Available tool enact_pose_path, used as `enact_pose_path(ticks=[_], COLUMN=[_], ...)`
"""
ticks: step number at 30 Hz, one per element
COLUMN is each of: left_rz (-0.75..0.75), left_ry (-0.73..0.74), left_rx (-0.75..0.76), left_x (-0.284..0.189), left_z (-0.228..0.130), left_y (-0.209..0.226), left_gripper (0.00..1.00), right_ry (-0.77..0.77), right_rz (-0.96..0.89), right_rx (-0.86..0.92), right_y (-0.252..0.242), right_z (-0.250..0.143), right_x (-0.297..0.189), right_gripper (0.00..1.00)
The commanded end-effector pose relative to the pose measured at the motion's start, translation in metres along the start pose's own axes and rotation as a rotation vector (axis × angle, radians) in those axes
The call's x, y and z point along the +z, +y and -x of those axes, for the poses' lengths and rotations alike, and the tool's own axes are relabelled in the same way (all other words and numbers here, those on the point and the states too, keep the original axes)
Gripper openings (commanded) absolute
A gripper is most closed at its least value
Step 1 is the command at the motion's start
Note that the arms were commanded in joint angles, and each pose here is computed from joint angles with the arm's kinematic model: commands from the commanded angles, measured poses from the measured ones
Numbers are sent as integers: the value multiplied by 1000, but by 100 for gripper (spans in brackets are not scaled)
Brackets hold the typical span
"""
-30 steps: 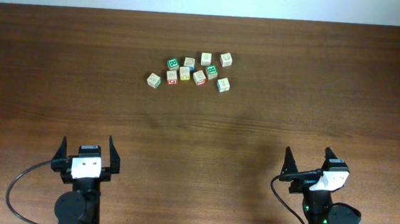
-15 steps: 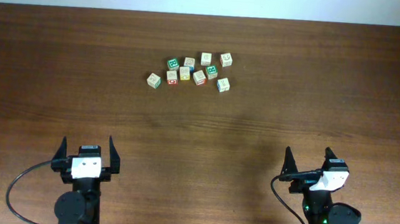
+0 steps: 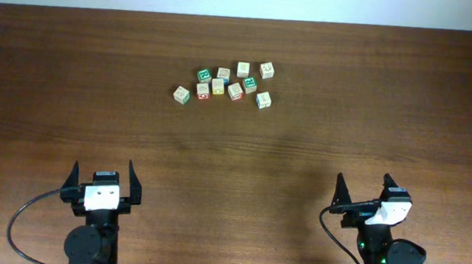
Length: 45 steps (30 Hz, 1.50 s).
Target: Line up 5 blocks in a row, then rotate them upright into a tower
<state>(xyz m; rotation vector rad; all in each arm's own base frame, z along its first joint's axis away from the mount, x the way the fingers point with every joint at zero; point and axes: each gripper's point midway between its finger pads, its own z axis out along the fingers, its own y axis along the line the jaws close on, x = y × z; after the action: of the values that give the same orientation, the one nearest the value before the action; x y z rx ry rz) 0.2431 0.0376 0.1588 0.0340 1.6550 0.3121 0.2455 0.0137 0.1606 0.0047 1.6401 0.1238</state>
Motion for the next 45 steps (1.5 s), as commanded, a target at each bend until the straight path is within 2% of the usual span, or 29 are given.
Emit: enact_pose_path(ticks=[1,24,34,39,45], left_rz=[-6,-8,-57,-132,-160], left_ry=[-5,-5,-15,-57,2], left_rx=[12,11,11,11,12], left_x=[0,0,-1,-6,-14], left_z=[-1,-1,1,23,56], left_y=[-1,-2,-10,-19,-13], left_gripper=[99,99,99,99,99], right_ry=[0,-1,-34,-58,-95], right_rz=[-11,-11,-8,12,19], right_rx=[5,5,3,0,-4], right_y=[-3,-3,-2,2,5], right_z=[-2,-2,6,14,41], right_x=[0,0,0,-1,-5], right_gripper=[98,98,98,98,98])
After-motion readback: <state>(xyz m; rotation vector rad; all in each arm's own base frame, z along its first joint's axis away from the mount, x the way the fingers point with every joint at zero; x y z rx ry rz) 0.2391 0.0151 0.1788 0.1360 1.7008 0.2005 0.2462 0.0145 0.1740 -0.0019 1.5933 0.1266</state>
